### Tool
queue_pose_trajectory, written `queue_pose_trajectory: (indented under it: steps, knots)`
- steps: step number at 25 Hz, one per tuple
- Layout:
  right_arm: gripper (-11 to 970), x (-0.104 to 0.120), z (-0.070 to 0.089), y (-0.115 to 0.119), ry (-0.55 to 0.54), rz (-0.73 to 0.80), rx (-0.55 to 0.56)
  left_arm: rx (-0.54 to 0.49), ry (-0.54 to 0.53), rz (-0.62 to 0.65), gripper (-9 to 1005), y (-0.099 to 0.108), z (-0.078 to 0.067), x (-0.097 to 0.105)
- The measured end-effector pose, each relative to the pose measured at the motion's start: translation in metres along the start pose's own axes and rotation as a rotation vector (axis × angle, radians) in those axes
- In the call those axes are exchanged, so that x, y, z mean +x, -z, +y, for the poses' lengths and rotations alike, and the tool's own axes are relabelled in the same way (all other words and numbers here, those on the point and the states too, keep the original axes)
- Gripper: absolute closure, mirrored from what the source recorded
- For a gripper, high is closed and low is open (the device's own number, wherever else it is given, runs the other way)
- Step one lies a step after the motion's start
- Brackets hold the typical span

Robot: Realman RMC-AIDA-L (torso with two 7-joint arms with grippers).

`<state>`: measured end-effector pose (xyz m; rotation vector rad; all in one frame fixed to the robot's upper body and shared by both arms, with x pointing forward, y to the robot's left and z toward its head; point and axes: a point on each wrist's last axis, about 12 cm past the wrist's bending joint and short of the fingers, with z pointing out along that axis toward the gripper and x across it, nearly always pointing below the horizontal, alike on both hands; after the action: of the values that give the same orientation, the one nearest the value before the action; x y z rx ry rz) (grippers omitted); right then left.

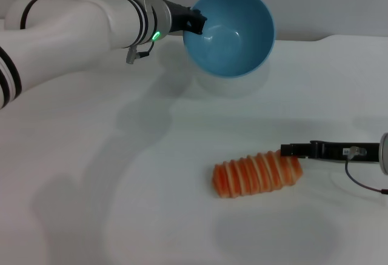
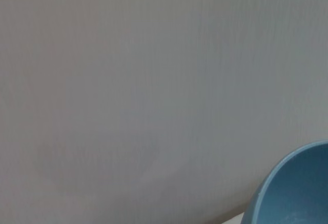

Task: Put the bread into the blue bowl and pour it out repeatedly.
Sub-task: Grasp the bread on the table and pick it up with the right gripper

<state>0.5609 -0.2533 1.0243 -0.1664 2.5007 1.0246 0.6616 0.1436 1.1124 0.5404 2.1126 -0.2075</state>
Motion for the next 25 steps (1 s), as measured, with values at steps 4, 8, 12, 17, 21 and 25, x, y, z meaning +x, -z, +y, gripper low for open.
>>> queue_pose_trajectory:
  steps: [4, 8, 12, 17, 21, 25]
  knots:
    - [513, 0.0033, 0.0007, -0.0023, -0.024, 0.022, 0.003, 0.000, 0.000, 0.000, 997, 0.0000, -0.0001, -0.0001]
    - [513, 0.0028, 0.0028, -0.0052, -0.024, 0.033, 0.003, 0.002, -0.004, 0.001, 997, -0.0001, -0.0010, 0.0003]
    - [512, 0.0038, 0.0055, -0.0095, -0.016, 0.055, 0.004, 0.006, -0.006, 0.002, 997, -0.0004, -0.0023, 0.0008]
    - [512, 0.0053, 0.0046, -0.0094, -0.022, 0.066, 0.012, 0.005, -0.003, 0.004, 996, -0.0004, -0.0014, 0.0016]
    - [661, 0.0063, 0.0026, -0.0075, -0.032, 0.066, 0.019, 0.001, 0.003, 0.004, 997, 0.0007, 0.0008, 0.0043]
    - [721, 0.0045, 0.0016, -0.0051, -0.015, 0.063, 0.026, 0.000, 0.002, 0.004, 997, 0.0008, 0.0012, 0.0043]
